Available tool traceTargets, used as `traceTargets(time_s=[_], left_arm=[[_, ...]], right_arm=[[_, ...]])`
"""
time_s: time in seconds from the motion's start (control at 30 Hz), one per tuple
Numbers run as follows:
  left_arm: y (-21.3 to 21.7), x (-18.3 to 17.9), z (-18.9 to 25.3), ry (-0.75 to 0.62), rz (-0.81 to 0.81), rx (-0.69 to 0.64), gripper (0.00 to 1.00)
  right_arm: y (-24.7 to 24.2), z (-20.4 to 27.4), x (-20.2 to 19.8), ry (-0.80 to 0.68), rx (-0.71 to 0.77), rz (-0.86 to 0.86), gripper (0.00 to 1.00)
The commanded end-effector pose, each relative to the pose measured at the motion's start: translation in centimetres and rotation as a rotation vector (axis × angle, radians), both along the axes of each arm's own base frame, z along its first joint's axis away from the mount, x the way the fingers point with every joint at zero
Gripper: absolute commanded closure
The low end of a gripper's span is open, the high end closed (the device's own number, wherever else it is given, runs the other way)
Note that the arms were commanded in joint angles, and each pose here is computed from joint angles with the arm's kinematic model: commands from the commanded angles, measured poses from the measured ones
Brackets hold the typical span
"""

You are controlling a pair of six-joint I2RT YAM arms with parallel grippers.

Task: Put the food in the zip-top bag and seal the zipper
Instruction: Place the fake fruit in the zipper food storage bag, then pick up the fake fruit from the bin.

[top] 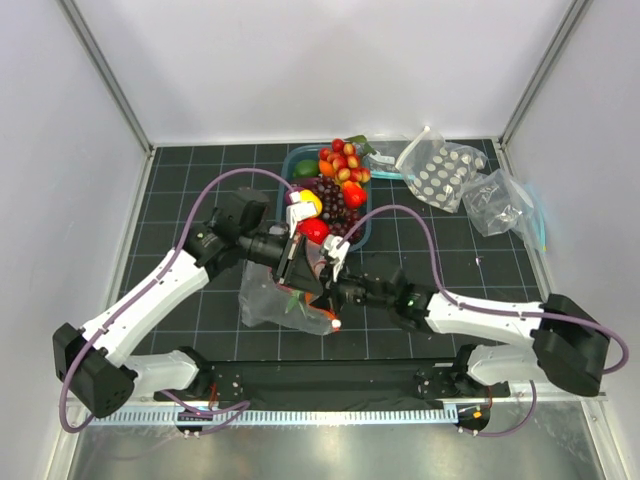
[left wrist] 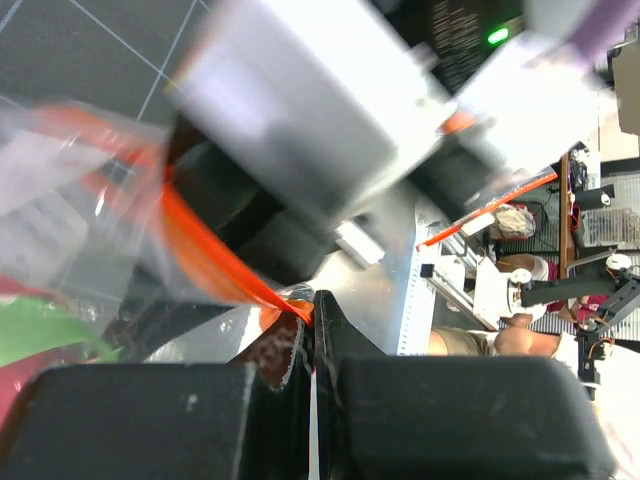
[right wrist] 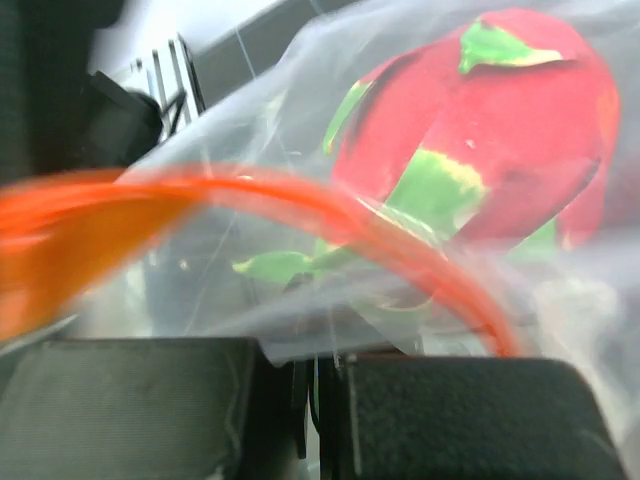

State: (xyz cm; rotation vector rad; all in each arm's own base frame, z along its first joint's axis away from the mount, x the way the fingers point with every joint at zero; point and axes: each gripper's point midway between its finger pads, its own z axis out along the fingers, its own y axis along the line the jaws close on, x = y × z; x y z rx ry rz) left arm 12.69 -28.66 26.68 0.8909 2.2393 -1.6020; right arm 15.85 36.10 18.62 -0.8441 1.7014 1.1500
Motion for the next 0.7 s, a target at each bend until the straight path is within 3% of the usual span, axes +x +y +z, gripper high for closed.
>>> traceTargets(time_s=[0.0,0.07,0.1,0.13,0.2,0.53,0.67], left_arm=[[0.1,-0.9,1.6,-0.018,-0.035,-0.061,1.00],[0.2,-0.4,1.4,-0.034,-0.010,-0.049,1.00],[0.2,-0.2,1.4,-0.044,-0.001,-0.047,1.00],[0.4,0.1,1.5,-0.055,0.016,-0.046,1.00],[0.7,0.9,1.3,-0.067,0.055,-0.031,1.00],[3.7,7.1,-1.0,-0.132,0.361,0.114,1.00],[4.5,7.8,-1.0,-0.177,0.413,0.141,1.00]], right_arm=[[2.1,3.0,0.7,-0.061,0.093,0.035,0.97],[2.3,2.7,0.9,-0.045,0.083,0.032,0.89],[2.3,2.4,1.2,-0.036,0.073,0.012,0.62],[2.1,2.4,1.3,-0.034,0.070,0.001,0.49],[1.5,2.2,1.8,-0.035,0.070,-0.047,0.39],[-2.8,4.4,3.1,-0.082,0.077,-0.231,0.34],[-4.2,5.5,3.2,-0.093,0.075,-0.281,0.33]])
